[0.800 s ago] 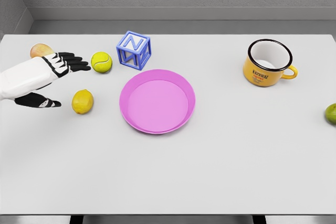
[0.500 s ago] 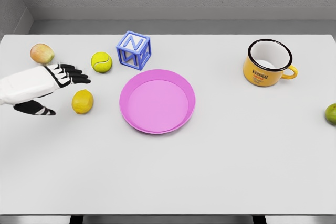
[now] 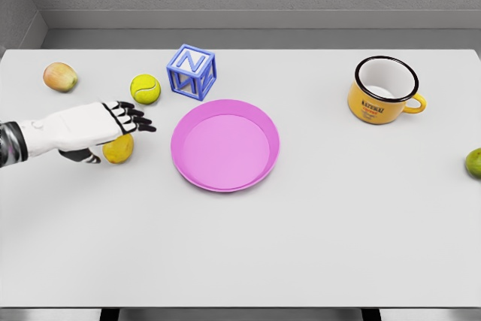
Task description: Put the lemon on the plate with left arm
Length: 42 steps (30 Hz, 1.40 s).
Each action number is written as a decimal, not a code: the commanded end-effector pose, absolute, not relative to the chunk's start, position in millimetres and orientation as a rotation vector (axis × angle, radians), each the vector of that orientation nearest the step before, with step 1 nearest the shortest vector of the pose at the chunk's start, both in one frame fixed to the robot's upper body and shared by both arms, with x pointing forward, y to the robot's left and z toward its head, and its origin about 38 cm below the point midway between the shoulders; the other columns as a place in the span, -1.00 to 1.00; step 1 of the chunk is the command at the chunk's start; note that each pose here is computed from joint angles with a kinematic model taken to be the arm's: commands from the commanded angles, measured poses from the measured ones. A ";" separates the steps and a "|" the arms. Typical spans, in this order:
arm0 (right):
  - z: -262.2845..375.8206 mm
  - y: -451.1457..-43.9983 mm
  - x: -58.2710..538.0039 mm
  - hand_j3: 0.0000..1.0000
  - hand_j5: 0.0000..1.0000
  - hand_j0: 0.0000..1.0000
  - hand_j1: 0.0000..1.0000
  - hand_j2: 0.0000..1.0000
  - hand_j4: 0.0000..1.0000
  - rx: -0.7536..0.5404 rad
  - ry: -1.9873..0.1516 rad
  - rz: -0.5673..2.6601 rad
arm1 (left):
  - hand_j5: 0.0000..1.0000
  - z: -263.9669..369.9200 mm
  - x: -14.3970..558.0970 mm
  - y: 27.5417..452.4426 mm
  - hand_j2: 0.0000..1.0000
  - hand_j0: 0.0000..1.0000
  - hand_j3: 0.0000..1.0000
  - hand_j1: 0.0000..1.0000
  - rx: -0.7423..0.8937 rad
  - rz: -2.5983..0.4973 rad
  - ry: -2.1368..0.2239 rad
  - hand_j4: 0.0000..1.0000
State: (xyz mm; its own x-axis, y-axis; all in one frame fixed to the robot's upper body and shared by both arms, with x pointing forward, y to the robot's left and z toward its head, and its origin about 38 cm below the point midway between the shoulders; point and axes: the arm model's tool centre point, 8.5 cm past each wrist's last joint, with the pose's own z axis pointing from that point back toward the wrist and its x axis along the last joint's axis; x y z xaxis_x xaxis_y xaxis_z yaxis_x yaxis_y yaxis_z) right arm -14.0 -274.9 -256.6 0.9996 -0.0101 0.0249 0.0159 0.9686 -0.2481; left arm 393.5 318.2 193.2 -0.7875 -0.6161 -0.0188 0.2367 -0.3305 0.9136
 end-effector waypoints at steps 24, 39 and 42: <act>-256.6 -274.8 -14.0 1.00 1.00 1.00 1.00 1.00 1.00 -0.251 -0.024 -0.014 | 1.00 157.0 401.7 319.5 1.00 1.00 1.00 1.00 0.542 -2.315 -1.143 1.00; -256.6 -274.9 -14.1 1.00 1.00 1.00 1.00 1.00 1.00 -0.252 -0.023 -0.014 | 0.67 165.2 409.9 309.5 0.67 0.67 0.67 0.67 0.591 -2.345 -1.154 0.67; -256.6 -274.9 -14.0 1.00 1.00 1.00 1.00 1.00 1.00 -0.251 -0.024 -0.012 | 0.66 160.3 407.7 307.8 0.66 0.66 0.66 0.66 0.574 -2.361 -1.141 0.66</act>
State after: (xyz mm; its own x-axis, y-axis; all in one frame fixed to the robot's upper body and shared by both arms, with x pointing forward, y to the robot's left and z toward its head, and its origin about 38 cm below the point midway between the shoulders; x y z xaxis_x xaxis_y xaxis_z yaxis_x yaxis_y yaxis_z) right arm -14.0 -274.9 -256.6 0.9996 -0.0102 0.0249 0.0161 0.9686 -0.2481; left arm 408.7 308.2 162.2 -0.8085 -0.5629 -0.1714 0.2127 -0.5512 0.8068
